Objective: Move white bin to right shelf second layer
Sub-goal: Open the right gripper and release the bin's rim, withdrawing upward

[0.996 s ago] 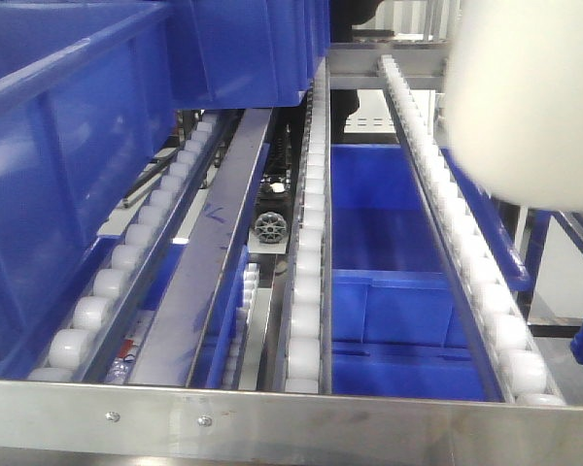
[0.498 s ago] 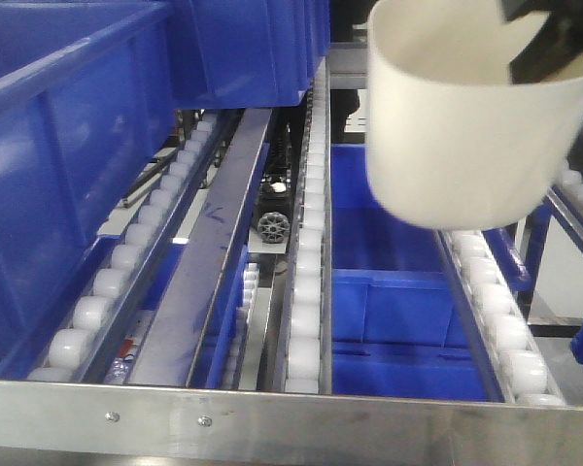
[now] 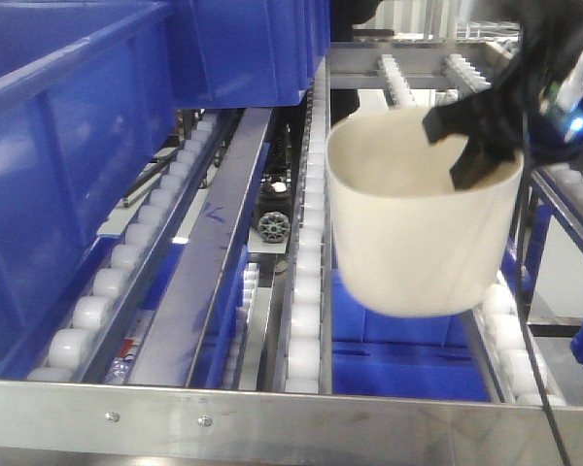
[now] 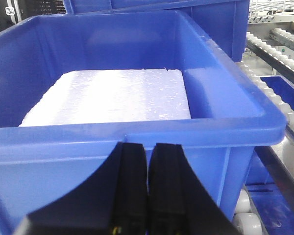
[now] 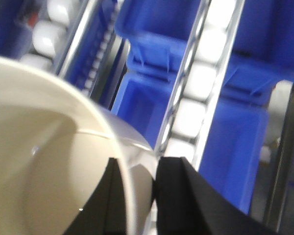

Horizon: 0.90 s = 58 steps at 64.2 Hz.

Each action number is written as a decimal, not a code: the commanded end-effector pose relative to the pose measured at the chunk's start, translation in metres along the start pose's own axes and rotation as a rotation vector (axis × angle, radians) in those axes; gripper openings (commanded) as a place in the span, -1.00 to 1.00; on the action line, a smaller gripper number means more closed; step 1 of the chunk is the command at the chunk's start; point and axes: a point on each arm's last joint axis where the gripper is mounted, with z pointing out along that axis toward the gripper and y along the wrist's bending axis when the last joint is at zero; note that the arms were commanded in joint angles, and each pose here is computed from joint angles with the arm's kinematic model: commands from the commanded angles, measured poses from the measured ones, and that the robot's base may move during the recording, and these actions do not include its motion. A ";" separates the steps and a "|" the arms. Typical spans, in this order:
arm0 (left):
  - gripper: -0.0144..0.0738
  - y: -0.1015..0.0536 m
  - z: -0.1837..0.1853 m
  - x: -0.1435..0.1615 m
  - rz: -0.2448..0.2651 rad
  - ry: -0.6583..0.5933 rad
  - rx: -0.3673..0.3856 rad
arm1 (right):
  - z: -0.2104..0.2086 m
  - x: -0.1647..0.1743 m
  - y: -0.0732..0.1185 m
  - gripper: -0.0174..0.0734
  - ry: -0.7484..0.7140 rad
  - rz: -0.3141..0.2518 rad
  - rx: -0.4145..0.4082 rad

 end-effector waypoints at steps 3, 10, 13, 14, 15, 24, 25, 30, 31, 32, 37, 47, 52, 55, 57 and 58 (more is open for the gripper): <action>-0.48 0.000 0.000 0.004 -0.009 -0.061 -0.004 | -0.009 -0.022 0.003 -0.49 -0.132 0.001 -0.027; -0.48 0.000 0.000 0.004 -0.009 -0.061 -0.004 | -0.008 -0.023 0.004 -0.49 -0.138 0.000 -0.029; -0.48 0.000 0.000 0.004 -0.009 -0.061 -0.004 | -0.008 -0.023 0.004 -0.49 -0.143 0.000 -0.030; -0.48 0.000 0.000 0.004 -0.009 -0.061 -0.004 | -0.008 -0.023 0.004 -0.49 -0.143 0.000 -0.030; -0.48 0.000 0.000 0.004 -0.009 -0.061 -0.004 | -0.007 -0.023 0.004 -0.49 -0.141 0.000 -0.030; -0.48 0.000 0.000 0.004 -0.009 -0.061 -0.004 | -0.007 -0.023 0.004 -0.49 -0.141 0.000 -0.030; -0.48 0.000 0.000 0.004 -0.009 -0.061 -0.004 | -0.007 -0.023 0.004 -0.49 -0.141 0.000 -0.030; -0.48 0.000 0.000 0.004 -0.009 -0.061 -0.004 | -0.007 -0.023 0.004 -0.49 -0.140 0.000 -0.030; -0.48 0.000 0.000 0.004 -0.009 -0.061 -0.004 | -0.007 -0.023 0.004 -0.49 -0.140 0.000 -0.030; -0.48 0.000 0.000 0.004 -0.009 -0.061 -0.004 | -0.007 -0.023 0.004 -0.49 -0.140 0.000 -0.030; -0.48 0.000 0.000 0.004 -0.009 -0.061 -0.004 | -0.006 -0.023 0.004 -0.49 -0.139 0.000 -0.030; -0.48 0.000 0.000 0.004 -0.009 -0.061 -0.004 | -0.006 -0.023 0.004 -0.49 -0.139 0.000 -0.030; -0.48 0.000 0.000 0.004 -0.009 -0.061 -0.004 | -0.006 -0.023 0.004 -0.48 -0.139 0.000 -0.030; -0.48 0.000 0.000 0.004 -0.009 -0.061 -0.004 | -0.006 -0.023 0.004 -0.44 -0.139 0.000 -0.030; -0.48 0.000 0.000 0.004 -0.009 -0.061 -0.004 | -0.006 -0.023 0.004 -0.38 -0.139 0.000 -0.030; -0.48 0.000 0.000 0.004 -0.009 -0.061 -0.004 | -0.006 -0.023 0.004 -0.35 -0.139 0.000 -0.030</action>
